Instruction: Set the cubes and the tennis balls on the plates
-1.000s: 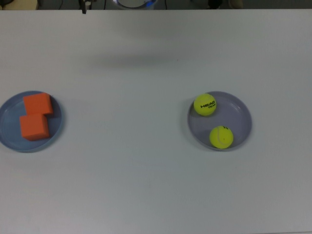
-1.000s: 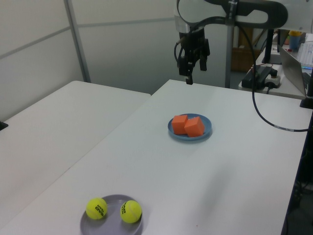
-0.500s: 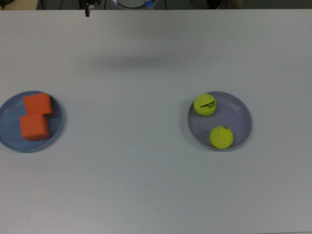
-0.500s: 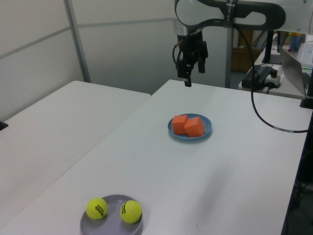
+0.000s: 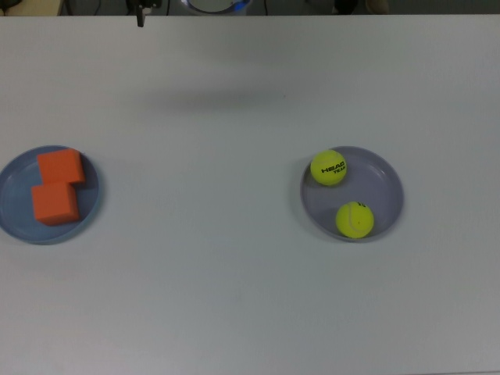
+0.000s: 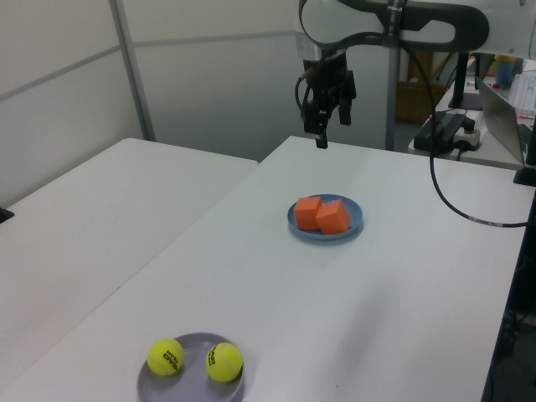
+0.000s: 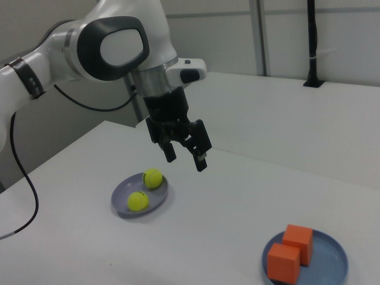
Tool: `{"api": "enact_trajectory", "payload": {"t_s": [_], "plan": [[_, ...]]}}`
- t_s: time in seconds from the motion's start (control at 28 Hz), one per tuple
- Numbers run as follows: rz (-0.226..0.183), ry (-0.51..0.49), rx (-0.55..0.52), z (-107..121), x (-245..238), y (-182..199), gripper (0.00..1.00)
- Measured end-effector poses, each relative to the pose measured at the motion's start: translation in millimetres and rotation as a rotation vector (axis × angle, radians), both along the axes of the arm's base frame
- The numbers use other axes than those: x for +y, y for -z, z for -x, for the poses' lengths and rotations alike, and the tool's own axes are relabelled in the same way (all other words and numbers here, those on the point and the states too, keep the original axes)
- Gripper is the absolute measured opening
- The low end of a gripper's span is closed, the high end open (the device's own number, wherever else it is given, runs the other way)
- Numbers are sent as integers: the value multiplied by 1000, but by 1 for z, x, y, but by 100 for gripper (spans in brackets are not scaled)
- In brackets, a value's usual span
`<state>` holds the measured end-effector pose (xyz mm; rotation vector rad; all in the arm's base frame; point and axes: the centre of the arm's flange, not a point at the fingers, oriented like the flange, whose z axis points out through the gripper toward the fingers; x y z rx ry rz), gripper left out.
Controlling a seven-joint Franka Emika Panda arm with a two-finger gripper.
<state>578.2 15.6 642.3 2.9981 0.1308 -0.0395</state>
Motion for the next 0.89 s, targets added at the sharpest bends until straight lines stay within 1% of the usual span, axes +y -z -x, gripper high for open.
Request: {"api": "enact_trajectory", "payload": {"t_s": [0.64,0.89], "plan": [[0,-1,1,0,0,0,100],[1,-17,10,0,10,5,100]]}}
